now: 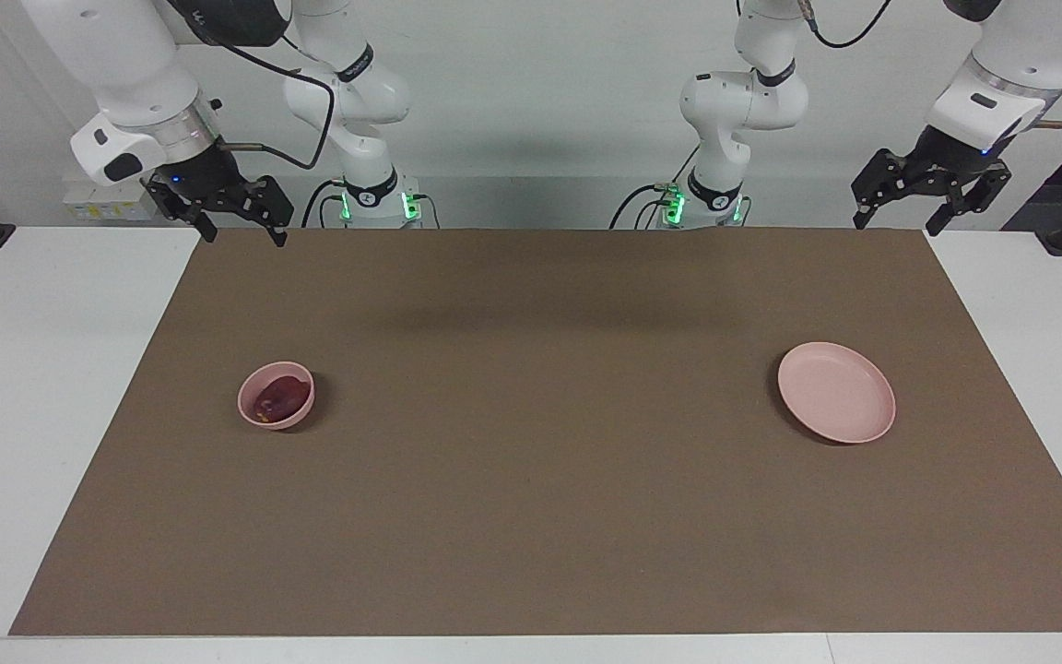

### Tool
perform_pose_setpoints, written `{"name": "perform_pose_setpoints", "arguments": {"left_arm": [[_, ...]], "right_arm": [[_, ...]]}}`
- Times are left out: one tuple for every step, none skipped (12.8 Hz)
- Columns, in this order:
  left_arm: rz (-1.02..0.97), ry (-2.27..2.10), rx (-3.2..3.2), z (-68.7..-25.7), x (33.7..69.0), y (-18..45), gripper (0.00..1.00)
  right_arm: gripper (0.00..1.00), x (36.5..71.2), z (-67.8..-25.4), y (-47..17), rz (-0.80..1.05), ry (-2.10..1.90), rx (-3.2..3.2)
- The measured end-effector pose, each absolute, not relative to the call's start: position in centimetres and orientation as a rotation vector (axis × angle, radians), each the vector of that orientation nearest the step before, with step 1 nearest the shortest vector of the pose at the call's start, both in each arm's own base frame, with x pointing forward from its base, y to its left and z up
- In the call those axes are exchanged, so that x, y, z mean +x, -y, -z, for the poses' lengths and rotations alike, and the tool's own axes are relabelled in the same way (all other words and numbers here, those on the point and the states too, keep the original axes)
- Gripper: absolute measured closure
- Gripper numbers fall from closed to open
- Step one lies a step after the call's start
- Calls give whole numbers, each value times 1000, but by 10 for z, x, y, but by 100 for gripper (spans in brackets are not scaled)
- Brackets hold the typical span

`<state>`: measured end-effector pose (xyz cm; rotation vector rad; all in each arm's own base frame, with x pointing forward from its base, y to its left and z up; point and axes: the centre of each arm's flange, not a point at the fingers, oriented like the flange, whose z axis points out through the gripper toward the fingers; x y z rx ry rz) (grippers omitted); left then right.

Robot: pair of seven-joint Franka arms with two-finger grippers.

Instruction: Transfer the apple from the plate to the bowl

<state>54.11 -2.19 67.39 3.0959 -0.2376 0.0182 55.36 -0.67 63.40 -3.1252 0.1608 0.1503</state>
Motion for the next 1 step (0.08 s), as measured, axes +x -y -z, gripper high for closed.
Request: {"name": "perform_pose_setpoints", "arguments": {"left_arm": [[-18,236,3096,-674,541,21,0]], "right_arm": [[0,553,-634,6,-162,-158,-3125]]}}
